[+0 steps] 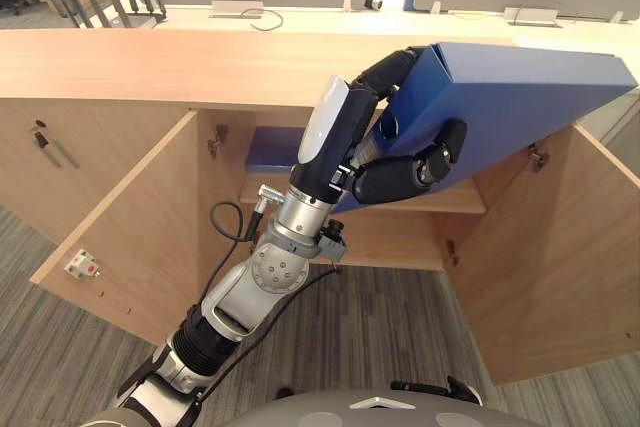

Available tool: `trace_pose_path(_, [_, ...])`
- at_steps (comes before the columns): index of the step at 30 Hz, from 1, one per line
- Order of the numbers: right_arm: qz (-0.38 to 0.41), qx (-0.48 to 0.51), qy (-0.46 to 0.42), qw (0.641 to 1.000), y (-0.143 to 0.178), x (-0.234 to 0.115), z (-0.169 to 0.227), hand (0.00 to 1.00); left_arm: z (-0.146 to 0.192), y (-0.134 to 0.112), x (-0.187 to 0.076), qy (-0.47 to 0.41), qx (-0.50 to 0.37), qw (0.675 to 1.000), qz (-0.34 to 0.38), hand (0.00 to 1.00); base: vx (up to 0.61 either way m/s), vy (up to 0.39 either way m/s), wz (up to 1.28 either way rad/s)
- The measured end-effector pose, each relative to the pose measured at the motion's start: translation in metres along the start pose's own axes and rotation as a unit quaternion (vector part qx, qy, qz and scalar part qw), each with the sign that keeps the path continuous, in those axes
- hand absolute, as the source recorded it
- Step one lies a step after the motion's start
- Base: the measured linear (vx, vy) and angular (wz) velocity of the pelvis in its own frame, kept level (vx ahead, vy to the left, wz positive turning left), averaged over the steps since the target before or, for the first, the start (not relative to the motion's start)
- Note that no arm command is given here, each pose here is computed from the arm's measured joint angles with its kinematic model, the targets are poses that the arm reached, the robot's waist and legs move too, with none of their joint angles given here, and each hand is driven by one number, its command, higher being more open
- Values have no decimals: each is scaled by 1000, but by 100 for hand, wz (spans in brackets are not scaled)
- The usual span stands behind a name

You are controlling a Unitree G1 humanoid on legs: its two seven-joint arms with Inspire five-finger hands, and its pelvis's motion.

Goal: Walk over to the cabinet, pick up the folder, carry it to the office cabinet, place the folder inside the office cabinet, then close the office cabinet door

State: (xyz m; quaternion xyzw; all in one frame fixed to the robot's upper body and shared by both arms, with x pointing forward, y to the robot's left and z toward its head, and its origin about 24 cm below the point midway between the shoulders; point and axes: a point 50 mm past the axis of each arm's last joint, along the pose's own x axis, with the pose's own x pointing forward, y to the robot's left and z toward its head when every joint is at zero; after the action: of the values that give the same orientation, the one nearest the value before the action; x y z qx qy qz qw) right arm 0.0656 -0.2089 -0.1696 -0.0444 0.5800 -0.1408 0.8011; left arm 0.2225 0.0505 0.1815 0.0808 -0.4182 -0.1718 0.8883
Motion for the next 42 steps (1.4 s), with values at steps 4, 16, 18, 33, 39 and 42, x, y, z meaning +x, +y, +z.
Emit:
trace_pose_path(4, [2,-3,-1,1000,1,0,0,100,-1,7,4,16,-65,997,37,0,0,0,0])
trace_pose_path(16, [22,-12,-25,999,7,-1,13,100,-18,11,1,84,-299,949,56,0,-13,5,0])
trace_pose_path(18, [27,18,-68,997,8,-3,31,100,-22,15,0,90,-327,939,61,0,-21,6,-4])
trace_pose_path(33, [-68,307,-377,871,-60,-62,157,100,-37,58,-20,103,-399,894,178,0,-1,1,-2])
trace_pose_path(39, [-132,340,-383,849,-83,-69,157,100,-40,62,-30,109,-398,887,207,0,0,0,0])
trace_pose_path(42, [-173,322,-404,839,-95,-79,161,100,-43,68,-39,117,-390,885,227,0,0,0,0])
